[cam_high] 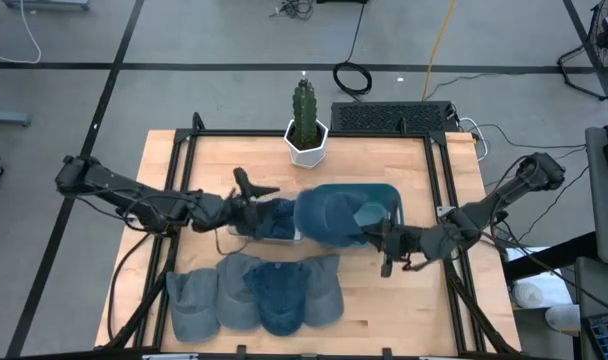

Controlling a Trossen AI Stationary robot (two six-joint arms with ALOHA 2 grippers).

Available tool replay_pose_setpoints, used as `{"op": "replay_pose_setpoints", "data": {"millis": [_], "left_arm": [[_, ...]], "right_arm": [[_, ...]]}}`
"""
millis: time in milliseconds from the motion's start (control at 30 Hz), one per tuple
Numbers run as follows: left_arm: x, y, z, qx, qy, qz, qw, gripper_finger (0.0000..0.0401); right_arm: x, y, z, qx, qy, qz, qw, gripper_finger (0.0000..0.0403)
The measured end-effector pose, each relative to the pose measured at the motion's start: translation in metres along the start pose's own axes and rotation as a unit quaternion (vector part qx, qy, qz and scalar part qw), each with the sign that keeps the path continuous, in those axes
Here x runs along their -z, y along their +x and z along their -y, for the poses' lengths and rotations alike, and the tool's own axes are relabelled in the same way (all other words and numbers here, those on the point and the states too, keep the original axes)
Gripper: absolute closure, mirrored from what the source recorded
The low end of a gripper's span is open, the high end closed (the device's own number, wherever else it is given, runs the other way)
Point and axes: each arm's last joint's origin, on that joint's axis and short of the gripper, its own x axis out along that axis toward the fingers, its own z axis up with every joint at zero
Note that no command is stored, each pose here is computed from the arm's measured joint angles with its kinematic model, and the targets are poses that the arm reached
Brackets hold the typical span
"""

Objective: Pick & Place hat
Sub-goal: Put the right blue cap into the transparent bin

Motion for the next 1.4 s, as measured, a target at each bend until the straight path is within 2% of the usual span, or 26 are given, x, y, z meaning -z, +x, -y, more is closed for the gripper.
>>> {"op": "replay_pose_setpoints", "data": {"millis": [67,167,267,367,633,933,1167,1400], "left_arm": [[0.0,0.005,0.004,-0.005,0.078,-0.003,0.997,0.0234],[-0.003,0.012,0.011,-0.009,0.158,0.007,0.987,0.0209],[-0.005,0.018,0.014,-0.022,0.216,0.012,0.976,0.0191],[-0.008,0.02,0.014,-0.037,0.248,0.024,0.968,0.0182],[-0.01,0.022,0.016,-0.016,0.255,0.069,0.964,0.0189],[-0.007,0.022,0.015,-0.038,0.254,0.019,0.966,0.0198],[-0.007,0.022,0.015,-0.037,0.253,0.017,0.967,0.0193],[-0.007,0.022,0.015,-0.036,0.227,0.02,0.973,0.0206]], "right_arm": [[0.005,0.003,0.004,-0.012,0.006,0.002,1.0,0.0403],[0.012,0.011,0.008,-0.029,0.019,0.012,0.999,0.0403],[0.02,0.019,0.014,-0.035,0.033,0.01,0.999,0.0403],[0.023,0.024,0.02,-0.044,0.05,0.017,0.998,0.0403],[0.024,0.028,0.028,-0.038,0.053,0.023,0.998,0.0403],[0.021,0.019,0.034,-0.037,0.038,0.029,0.998,0.0403],[0.017,0.01,0.04,-0.03,0.028,0.045,0.998,0.0403],[0.018,0.011,0.042,-0.025,0.013,0.044,0.999,0.0403]]}}
